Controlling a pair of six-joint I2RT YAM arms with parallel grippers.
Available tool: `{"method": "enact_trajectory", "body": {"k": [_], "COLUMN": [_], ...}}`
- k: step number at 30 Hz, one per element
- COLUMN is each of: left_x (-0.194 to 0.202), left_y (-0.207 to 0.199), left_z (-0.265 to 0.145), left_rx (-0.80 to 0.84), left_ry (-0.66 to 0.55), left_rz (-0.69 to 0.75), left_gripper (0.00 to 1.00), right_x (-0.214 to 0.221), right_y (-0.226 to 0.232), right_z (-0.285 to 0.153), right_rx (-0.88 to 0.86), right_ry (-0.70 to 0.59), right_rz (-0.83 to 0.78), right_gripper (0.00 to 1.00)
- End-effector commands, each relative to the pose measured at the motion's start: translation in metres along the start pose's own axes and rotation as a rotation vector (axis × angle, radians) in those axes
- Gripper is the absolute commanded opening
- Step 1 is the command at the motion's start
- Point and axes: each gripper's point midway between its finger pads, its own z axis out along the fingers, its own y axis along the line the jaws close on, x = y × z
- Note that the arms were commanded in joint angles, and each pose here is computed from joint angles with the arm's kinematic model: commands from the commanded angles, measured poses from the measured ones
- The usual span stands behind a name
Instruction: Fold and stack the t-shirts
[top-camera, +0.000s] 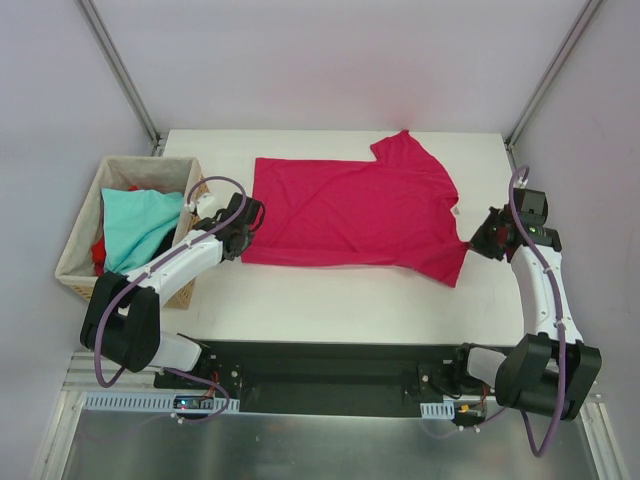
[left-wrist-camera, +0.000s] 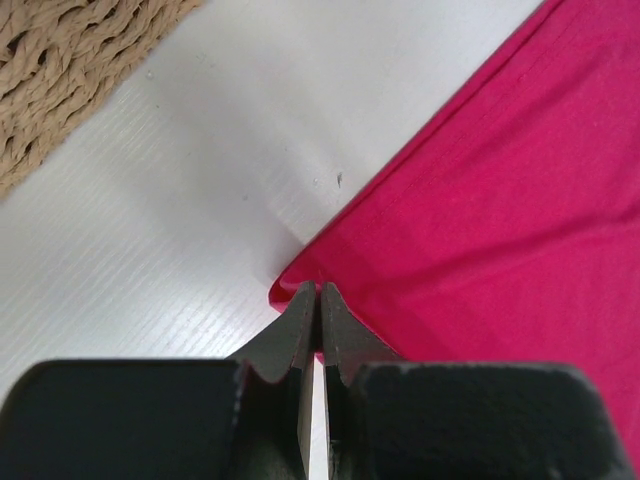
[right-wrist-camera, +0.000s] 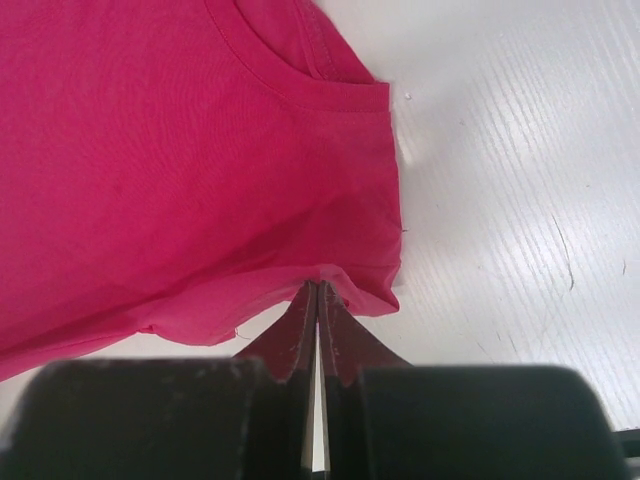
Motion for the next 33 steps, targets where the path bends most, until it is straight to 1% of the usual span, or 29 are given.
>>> {"method": "enact_trajectory", "body": {"k": [1, 13, 18, 33], "left_x": [-0.016, -0.024, -0.025, -0.027], "left_y": [-0.010, -0.028, -0.031, -0.038], "left_z": [-0.008, -0.002, 0.000, 0.002], "left_rx": [0.027, 0.038, 0.037, 0.046], "left_ry": [-0.056, -0.077, -0.078, -0.082], "left_rz": [0.030, 0.072, 0.075, 0.069], "left_gripper": [0.00, 0.00, 0.00, 0.00], "right_x": [-0.014, -0.038, -0.041, -0.050], "right_y": [0.002, 0.019, 0.031, 0.049], "right_z": [-0.006, 0.009, 0.019, 0.026], "right_rx": [0.002, -0.048, -0.091, -0.138], "right_ry": [-0.059, -0.096, -0.066, -0.079], "right_rz": [-0.031, -0.050, -0.091, -0.166], "right_gripper": [0.00, 0.00, 0.00, 0.00]}}
